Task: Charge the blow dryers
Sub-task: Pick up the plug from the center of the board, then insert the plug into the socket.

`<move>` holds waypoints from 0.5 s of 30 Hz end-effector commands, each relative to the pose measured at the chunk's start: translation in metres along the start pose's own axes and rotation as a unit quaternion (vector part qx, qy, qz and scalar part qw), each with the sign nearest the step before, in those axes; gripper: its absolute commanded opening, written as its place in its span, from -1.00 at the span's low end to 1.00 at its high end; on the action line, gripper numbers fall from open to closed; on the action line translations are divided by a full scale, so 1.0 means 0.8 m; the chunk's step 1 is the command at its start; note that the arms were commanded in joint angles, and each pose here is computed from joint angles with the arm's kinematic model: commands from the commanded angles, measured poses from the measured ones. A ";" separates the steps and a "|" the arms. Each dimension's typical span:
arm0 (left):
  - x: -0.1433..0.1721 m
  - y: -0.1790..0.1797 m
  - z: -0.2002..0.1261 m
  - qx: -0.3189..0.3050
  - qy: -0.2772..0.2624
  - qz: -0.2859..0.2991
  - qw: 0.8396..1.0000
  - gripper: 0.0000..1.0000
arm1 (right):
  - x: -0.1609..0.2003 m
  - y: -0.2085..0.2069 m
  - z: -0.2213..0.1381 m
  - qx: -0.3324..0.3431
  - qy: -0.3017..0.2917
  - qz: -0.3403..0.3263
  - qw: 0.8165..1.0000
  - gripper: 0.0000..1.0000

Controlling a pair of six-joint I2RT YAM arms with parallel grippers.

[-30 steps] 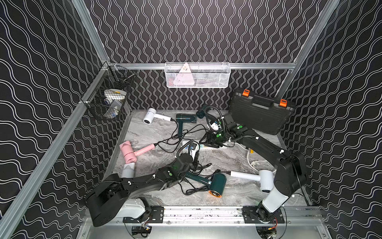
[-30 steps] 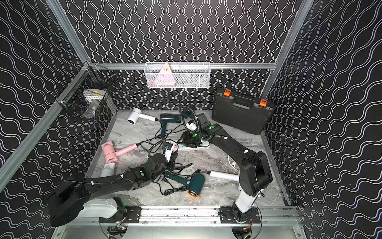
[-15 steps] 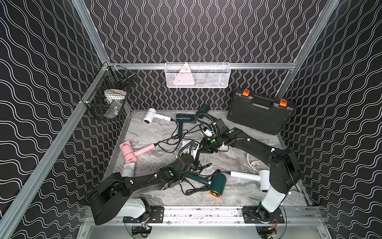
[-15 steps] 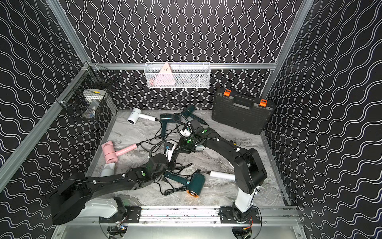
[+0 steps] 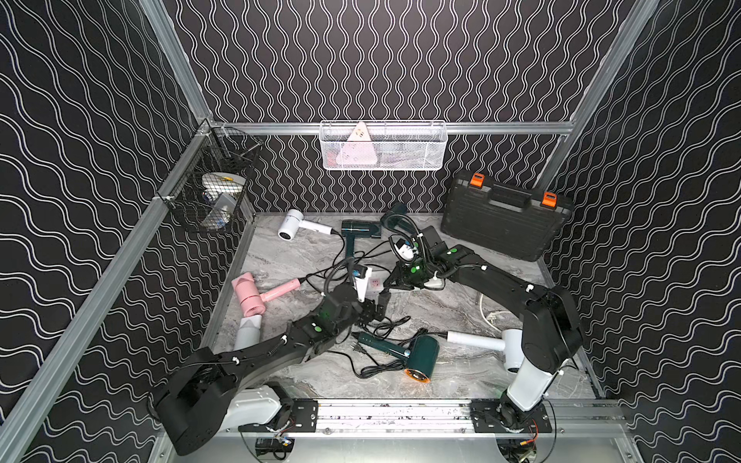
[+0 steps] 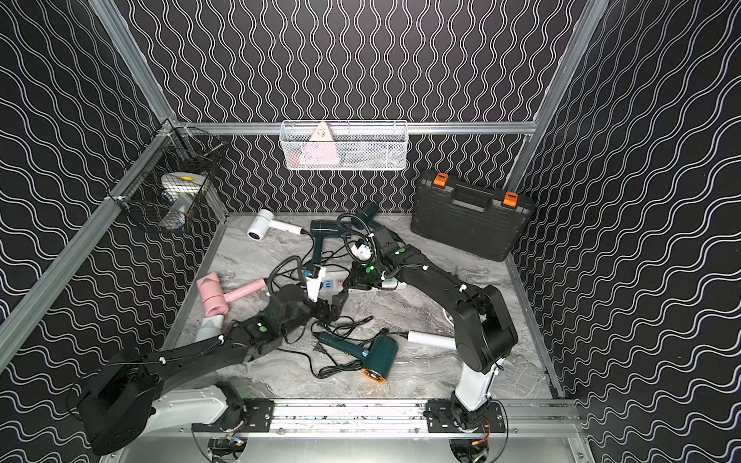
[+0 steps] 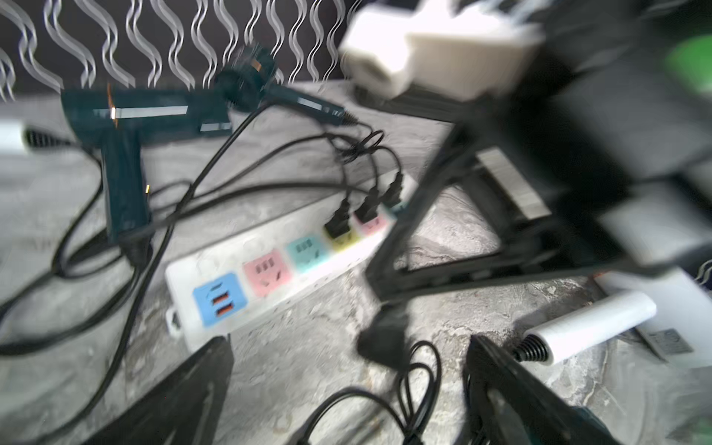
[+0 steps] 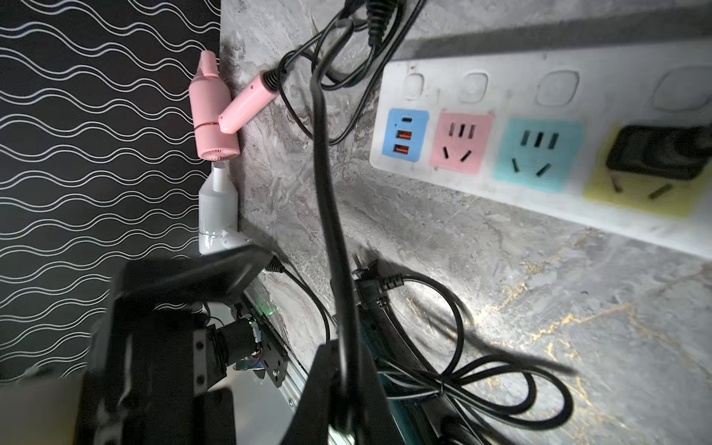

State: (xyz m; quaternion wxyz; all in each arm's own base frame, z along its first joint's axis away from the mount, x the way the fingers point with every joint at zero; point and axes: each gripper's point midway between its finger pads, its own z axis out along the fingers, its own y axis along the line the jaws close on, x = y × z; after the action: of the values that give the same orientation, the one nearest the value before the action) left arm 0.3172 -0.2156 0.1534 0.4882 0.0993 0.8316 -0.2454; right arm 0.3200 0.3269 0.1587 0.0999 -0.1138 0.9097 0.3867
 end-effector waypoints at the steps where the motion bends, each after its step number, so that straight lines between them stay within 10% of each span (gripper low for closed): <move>1: 0.002 -0.021 -0.007 0.115 0.022 -0.084 0.990 0.98 | -0.014 0.020 -0.009 -0.034 -0.017 -0.052 0.998 -1.00; 15: -0.010 -0.026 -0.009 0.295 0.005 -0.181 0.938 0.56 | -0.023 0.042 -0.023 -0.132 0.014 -0.074 0.988 -1.00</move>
State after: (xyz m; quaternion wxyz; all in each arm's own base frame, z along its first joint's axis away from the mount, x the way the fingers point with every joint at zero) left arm 0.3148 -0.2187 0.1352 0.3689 0.0514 0.7820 -0.4998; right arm 0.3307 0.3329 0.1883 0.1059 -0.1750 0.8620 0.4638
